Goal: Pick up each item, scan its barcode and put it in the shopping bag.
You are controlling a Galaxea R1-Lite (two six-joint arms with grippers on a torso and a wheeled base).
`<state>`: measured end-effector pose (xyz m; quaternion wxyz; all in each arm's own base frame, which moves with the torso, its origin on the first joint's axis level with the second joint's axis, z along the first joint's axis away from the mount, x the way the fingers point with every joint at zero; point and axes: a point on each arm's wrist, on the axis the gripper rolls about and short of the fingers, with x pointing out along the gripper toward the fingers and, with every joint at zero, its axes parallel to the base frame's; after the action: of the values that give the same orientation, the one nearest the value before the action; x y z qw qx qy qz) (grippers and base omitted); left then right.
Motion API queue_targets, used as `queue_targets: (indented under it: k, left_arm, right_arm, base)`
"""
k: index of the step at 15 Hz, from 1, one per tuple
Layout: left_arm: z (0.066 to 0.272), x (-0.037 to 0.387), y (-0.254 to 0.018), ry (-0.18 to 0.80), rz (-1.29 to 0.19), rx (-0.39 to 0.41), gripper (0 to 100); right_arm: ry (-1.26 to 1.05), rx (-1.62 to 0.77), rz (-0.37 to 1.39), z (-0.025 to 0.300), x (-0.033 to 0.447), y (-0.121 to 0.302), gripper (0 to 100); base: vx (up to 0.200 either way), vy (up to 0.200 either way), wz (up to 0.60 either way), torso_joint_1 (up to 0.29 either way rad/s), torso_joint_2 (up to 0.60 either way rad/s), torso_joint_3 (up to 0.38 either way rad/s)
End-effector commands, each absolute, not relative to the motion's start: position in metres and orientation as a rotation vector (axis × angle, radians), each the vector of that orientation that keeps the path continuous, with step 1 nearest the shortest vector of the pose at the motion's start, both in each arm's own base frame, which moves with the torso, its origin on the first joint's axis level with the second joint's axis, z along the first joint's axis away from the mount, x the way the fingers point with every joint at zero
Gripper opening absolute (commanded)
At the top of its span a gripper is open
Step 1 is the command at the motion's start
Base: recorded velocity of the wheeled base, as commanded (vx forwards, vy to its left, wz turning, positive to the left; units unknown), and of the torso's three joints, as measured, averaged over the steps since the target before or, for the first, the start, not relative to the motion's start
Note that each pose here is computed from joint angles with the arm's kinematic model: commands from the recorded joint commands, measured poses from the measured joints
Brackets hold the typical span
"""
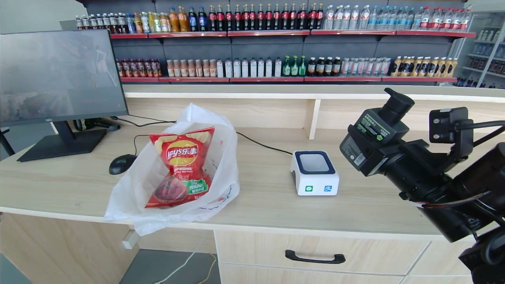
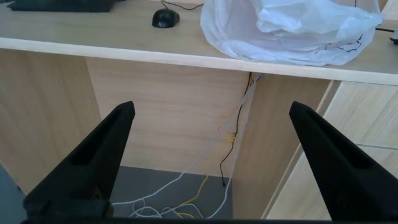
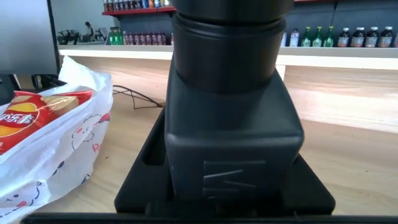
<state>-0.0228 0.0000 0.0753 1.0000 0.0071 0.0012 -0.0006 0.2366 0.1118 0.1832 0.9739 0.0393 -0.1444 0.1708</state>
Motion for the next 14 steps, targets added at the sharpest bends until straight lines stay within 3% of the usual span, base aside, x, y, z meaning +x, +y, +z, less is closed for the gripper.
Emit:
queue_targets:
  k: [1,7,10,14]
  left_arm:
    - [0.075,-0.023,0.000,0.002,-0.002,0.014,100]
    - [0.075,-0.023,0.000,0.002,-0.002,0.014,100]
    - [0.075,-0.023,0.000,0.002,-0.002,0.014,100]
    - [0.075,-0.023,0.000,0.002,-0.002,0.012,100]
  right_arm:
    - [-0.295,0.082,0.345,0.184,0.237,0.112,0]
    - [-0.299,0.040,0.405,0.183,0.230,0.126,0]
    - [-0.366,-0.137,0.525,0.184,0.239,0.136,0]
    - [-0.420,-0.327,0.544,0.179,0.251,0.144,0]
  base:
    - [0.200,0.000,0.00,-0.007,0.00,-0.002]
    - [0.033,0.000,0.00,-0.003,0.00,0.001]
    - [0.000,0.000,0.00,0.000,0.00,0.000]
    - [0.000,0.000,0.00,0.000,0.00,0.000]
